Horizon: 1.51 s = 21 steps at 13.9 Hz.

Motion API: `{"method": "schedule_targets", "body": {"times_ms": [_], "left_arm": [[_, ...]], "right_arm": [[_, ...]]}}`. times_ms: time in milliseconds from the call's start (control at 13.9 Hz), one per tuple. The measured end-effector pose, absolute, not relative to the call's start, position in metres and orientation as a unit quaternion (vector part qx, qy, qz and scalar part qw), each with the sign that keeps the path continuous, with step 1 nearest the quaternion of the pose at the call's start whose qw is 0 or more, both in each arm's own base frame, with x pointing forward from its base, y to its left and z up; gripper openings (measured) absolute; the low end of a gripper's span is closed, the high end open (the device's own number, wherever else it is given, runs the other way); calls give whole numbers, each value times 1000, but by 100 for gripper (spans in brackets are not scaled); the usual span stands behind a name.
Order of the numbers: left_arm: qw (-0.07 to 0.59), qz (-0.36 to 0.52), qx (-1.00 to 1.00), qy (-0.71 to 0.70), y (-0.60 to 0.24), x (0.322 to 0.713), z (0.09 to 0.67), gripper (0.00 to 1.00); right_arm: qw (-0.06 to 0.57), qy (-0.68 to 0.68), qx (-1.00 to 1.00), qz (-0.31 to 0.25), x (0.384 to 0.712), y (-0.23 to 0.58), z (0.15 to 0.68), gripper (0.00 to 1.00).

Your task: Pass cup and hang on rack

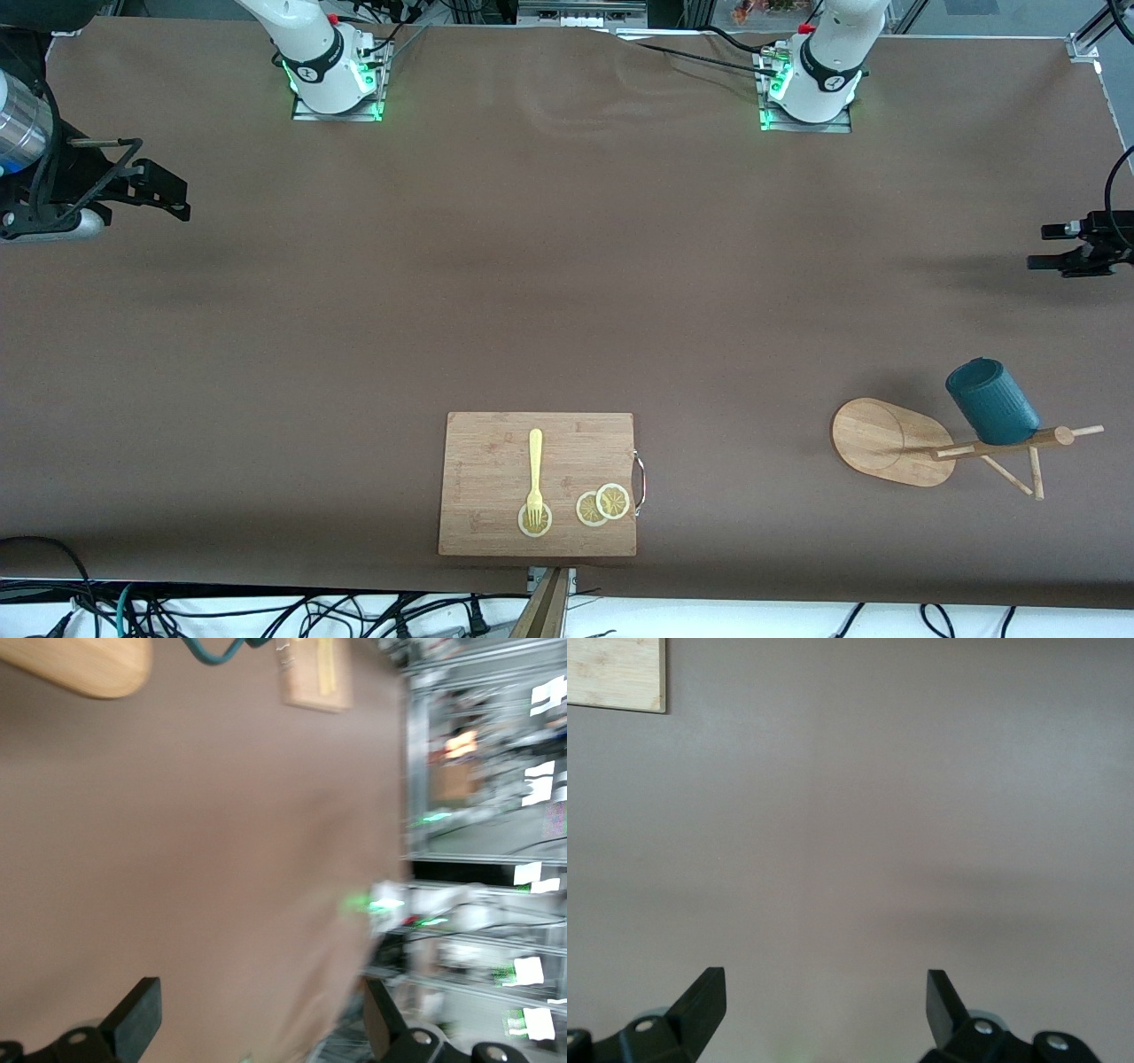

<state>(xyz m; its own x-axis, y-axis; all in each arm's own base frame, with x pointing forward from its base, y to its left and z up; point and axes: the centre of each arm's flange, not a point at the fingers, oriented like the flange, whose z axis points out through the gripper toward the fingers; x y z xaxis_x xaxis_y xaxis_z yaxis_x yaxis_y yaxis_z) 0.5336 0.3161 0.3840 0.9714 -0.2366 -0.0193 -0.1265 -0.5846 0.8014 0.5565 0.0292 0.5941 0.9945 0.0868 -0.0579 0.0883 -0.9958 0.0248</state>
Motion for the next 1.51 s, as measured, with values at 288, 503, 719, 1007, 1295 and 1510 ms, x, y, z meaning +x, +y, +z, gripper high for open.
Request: {"method": "schedule_targets", "body": {"times_ms": [288, 503, 719, 1007, 1295, 1510], "left_arm": [[247, -99, 954, -141, 221, 583, 485, 100], [154, -109, 974, -122, 147, 600, 533, 100], [103, -98, 984, -103, 104, 604, 567, 100], [75, -88, 993, -31, 58, 586, 615, 100], [75, -100, 992, 14, 26, 557, 650, 100], [64, -115, 991, 25, 7, 556, 642, 100]], "right_arm": [[14, 43, 999, -29, 557, 29, 593, 100], [14, 44, 999, -29, 557, 29, 593, 100], [14, 44, 999, -29, 557, 30, 593, 100], [13, 48, 998, -29, 557, 34, 594, 100], [13, 48, 998, -29, 557, 34, 594, 100], [13, 48, 998, -29, 557, 34, 594, 100]]}}
